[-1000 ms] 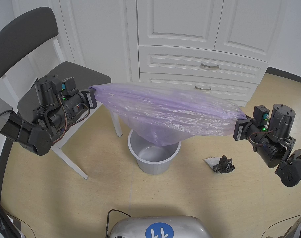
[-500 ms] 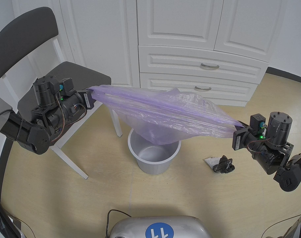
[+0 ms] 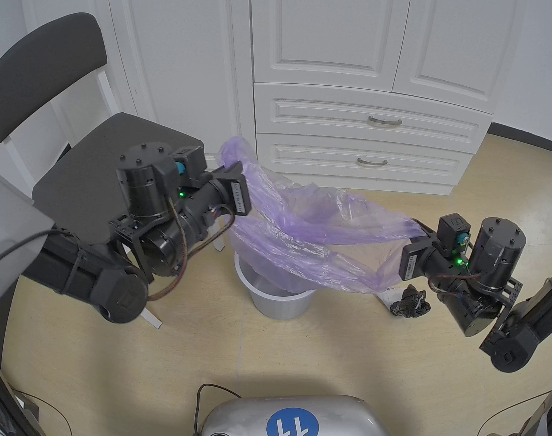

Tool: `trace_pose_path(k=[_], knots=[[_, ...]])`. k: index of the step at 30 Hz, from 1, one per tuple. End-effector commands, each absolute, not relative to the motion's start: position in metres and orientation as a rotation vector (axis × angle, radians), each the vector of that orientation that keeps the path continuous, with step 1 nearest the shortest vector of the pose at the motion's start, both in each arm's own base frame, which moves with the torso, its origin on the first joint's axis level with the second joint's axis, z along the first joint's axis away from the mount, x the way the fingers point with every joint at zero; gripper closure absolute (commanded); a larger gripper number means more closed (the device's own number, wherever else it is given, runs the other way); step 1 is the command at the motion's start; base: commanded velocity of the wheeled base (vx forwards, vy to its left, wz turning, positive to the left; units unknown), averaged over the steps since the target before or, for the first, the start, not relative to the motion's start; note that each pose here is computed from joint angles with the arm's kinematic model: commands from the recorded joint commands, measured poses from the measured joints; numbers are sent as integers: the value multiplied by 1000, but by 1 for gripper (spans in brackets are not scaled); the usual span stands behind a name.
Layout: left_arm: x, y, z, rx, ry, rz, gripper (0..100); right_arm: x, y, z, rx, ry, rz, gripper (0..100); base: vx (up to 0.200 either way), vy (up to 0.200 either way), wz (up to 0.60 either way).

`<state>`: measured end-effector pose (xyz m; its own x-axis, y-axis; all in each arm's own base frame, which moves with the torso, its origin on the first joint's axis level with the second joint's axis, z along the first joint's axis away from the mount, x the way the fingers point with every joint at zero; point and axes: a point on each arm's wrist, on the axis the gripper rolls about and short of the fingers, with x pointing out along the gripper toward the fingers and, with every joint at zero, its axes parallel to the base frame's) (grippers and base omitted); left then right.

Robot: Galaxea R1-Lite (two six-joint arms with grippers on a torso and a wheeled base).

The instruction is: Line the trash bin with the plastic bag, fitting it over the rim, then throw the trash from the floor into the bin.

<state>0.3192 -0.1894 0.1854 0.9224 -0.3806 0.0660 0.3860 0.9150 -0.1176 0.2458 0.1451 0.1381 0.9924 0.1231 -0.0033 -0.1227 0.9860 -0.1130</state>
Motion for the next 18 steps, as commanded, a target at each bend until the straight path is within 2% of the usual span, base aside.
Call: trace_pose_path(k=[1, 8, 13, 18], knots=[[279, -248, 187, -148, -95, -452, 100, 252, 201, 85, -116, -5, 207, 100, 0, 0, 0], [294, -267, 170, -180, -78, -461, 100, 263, 225, 85, 3, -40, 219, 100, 0, 0, 0], [314, -282, 150, -249, -40, -454, 100, 279, 248, 84, 164, -73, 239, 100, 0, 0, 0], [322, -289, 138, -261, -27, -453, 100, 286, 257, 79, 217, -76, 243, 100, 0, 0, 0]])
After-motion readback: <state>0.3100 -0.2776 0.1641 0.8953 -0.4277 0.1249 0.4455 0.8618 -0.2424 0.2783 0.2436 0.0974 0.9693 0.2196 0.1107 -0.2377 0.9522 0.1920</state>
